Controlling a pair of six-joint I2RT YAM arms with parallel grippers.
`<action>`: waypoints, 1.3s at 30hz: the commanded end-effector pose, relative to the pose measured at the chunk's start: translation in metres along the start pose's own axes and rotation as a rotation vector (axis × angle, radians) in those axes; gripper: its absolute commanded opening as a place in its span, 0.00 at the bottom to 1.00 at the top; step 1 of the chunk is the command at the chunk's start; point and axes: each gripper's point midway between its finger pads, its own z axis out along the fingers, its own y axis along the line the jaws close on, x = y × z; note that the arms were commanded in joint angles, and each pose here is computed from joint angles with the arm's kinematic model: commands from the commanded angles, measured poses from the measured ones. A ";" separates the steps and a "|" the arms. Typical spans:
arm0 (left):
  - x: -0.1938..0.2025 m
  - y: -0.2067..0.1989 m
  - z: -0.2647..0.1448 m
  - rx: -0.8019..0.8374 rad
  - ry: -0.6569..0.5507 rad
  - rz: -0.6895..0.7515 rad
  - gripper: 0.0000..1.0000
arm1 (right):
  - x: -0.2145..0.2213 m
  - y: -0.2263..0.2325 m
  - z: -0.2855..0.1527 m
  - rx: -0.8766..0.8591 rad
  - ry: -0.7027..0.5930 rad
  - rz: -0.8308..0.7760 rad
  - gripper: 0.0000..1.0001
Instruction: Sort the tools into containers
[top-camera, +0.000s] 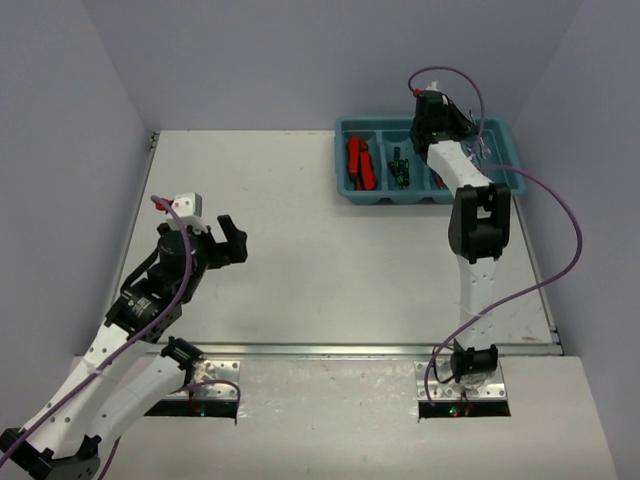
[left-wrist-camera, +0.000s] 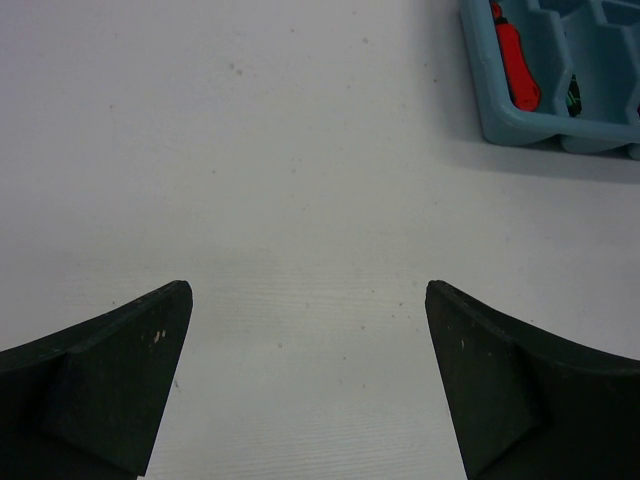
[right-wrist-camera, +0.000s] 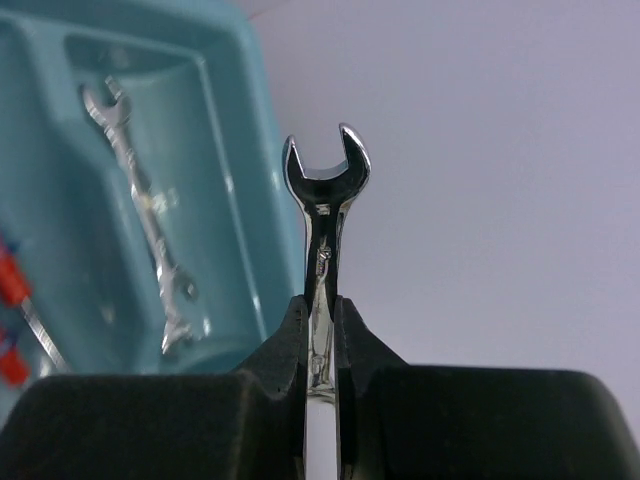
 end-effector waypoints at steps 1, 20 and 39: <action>-0.011 -0.014 -0.001 0.063 -0.036 0.001 1.00 | -0.037 -0.059 0.002 0.282 -0.054 0.061 0.00; -0.004 -0.018 0.002 0.072 -0.009 0.019 1.00 | -0.002 -0.002 0.050 0.120 0.028 0.087 0.77; -0.029 0.053 0.003 -0.295 -0.110 -0.082 1.00 | 0.069 -0.013 -0.283 -0.916 -0.302 0.605 0.99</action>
